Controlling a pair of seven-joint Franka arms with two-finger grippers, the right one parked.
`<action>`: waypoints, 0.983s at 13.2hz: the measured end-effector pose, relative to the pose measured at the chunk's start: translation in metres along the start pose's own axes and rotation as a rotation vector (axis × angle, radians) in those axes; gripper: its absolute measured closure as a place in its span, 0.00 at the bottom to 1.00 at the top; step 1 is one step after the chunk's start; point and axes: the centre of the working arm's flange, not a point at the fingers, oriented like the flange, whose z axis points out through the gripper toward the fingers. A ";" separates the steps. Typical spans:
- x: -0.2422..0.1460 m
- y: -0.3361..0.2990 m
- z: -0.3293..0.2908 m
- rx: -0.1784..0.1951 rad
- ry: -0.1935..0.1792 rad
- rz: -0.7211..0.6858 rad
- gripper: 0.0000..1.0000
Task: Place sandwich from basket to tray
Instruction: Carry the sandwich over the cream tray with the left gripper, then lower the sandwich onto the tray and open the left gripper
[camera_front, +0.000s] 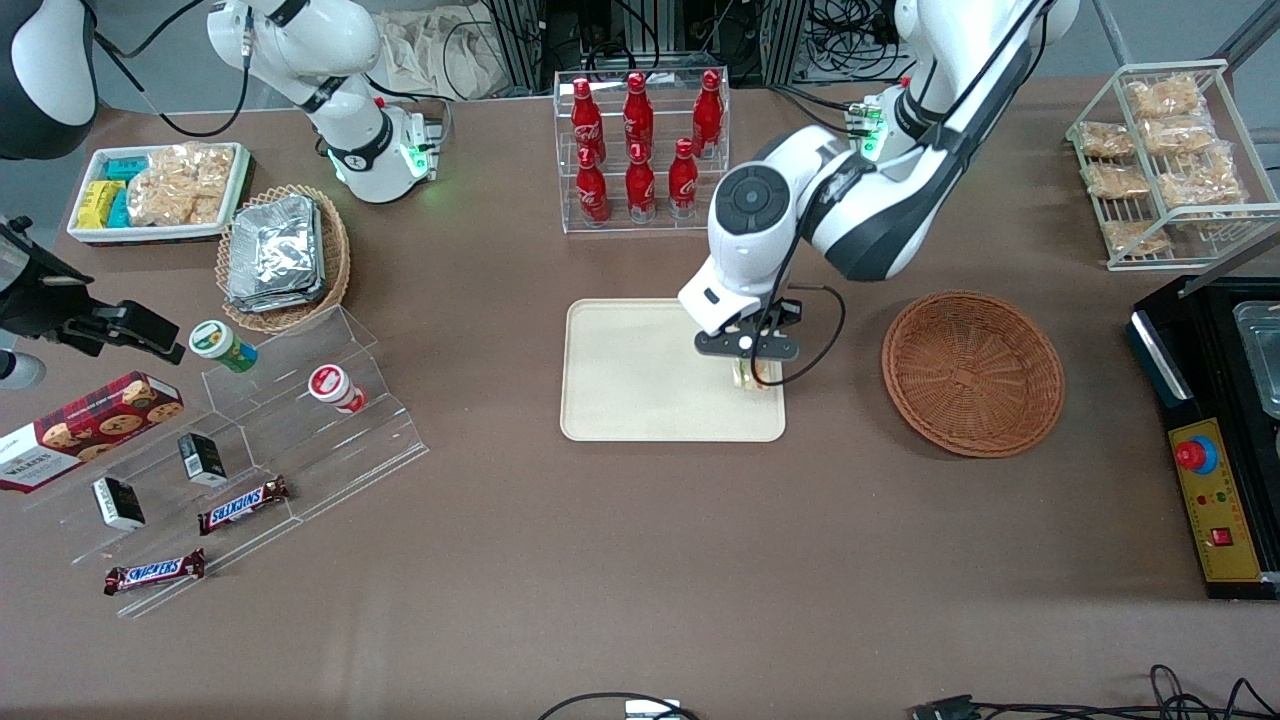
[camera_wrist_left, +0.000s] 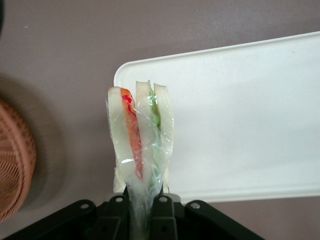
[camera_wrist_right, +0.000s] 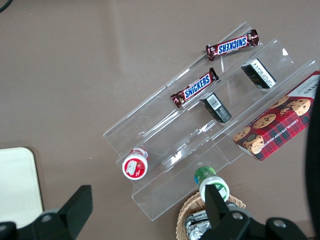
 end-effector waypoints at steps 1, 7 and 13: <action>0.005 0.001 0.013 -0.009 -0.003 0.003 0.85; 0.015 0.008 0.062 -0.050 -0.048 -0.067 0.85; 0.021 0.001 0.101 -0.086 -0.044 -0.116 0.85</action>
